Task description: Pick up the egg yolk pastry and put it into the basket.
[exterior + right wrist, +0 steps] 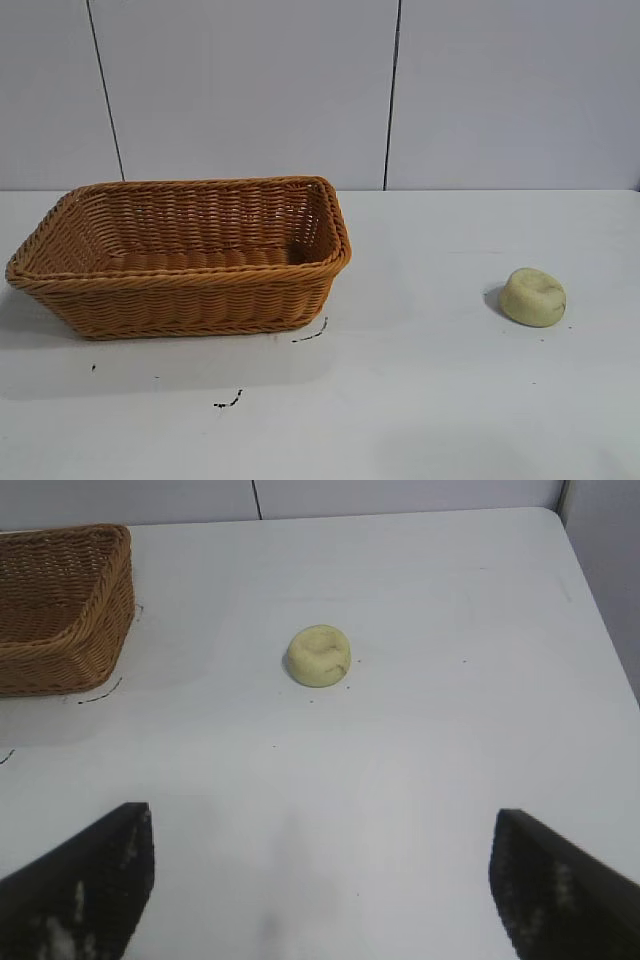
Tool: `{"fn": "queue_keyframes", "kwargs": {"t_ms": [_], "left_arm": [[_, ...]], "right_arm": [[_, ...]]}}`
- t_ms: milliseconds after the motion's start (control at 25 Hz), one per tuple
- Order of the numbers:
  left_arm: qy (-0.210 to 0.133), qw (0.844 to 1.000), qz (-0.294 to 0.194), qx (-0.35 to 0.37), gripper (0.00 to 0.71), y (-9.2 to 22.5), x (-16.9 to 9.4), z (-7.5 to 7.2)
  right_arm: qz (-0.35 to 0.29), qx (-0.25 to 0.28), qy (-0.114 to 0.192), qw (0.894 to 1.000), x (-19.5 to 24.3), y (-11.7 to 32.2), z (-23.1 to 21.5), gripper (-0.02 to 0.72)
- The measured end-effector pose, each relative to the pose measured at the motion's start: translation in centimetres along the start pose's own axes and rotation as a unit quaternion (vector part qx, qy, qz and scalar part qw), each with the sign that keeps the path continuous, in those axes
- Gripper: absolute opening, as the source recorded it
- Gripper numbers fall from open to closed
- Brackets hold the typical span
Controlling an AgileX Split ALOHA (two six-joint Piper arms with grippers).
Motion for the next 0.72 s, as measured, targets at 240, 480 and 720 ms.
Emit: {"fn": "queue_keyframes", "kwargs": {"t_ms": [240, 480, 720], "left_arm": [[0.0, 1.0, 0.0, 0.0, 0.693, 0.0, 0.0, 0.0], [0.0, 1.0, 0.0, 0.0, 0.693, 0.0, 0.0, 0.0], [0.0, 1.0, 0.0, 0.0, 0.693, 0.0, 0.0, 0.0]], "right_arm": [[-0.001, 0.0, 0.0, 1.0, 0.0, -0.02, 0.0, 0.655], [-0.001, 0.0, 0.0, 1.0, 0.0, -0.02, 0.0, 0.655], [0.009, -0.002, 0.003, 1.0, 0.09, -0.75, -0.11, 0.675]]}}
Point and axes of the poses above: a point on each arm's last joint axis where the gripper is mounted, x pointing out along that axis toward the gripper, z along the wrist's bending axis when the last joint is at zero, y = z × x, the point moved 1 cm from there along x, pointing out along that axis toward the gripper, and after that the axes turned 5 degrees about -x, right-handed, at the moved point
